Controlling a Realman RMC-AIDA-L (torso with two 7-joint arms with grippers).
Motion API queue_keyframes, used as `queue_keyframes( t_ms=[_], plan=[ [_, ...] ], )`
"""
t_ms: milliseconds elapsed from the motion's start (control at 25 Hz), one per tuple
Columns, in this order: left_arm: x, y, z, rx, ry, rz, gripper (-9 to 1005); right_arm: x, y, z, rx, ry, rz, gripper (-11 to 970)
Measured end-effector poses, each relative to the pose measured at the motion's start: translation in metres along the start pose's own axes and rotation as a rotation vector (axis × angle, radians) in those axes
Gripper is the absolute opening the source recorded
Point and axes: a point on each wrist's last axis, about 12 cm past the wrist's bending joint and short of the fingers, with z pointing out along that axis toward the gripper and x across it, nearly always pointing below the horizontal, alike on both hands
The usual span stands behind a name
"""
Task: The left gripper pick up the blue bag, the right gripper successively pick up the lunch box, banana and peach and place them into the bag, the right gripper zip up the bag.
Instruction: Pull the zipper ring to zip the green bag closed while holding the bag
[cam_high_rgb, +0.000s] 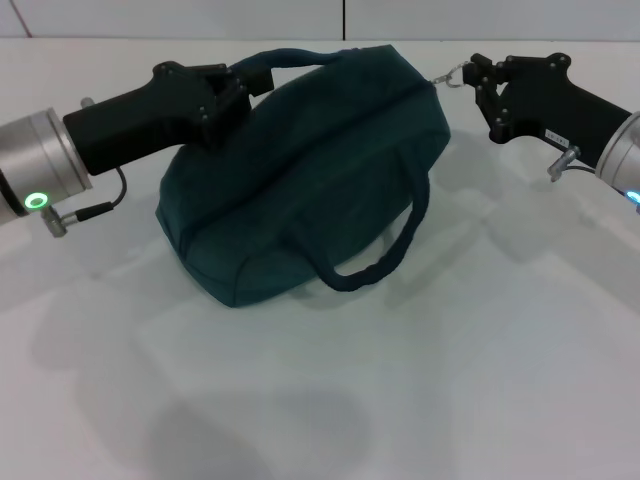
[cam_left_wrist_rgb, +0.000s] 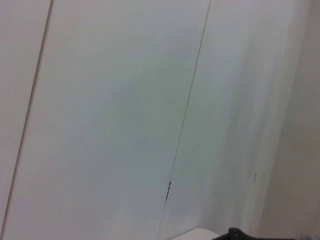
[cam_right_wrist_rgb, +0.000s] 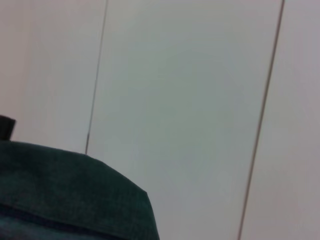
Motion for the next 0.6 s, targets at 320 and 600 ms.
queue_keyframes(
  t_ms=[320,600],
  plan=[
    [-0.007,-0.002,0.014,0.049,0.004,-0.005,8,0.003,0.004,0.012,-0.024,0.045,-0.001,39],
    [-0.023,0.003,0.025,0.074,0.021,-0.196,70,-0.001,0.009,0.01,-0.049,-0.001,0.008,38]
  ],
)
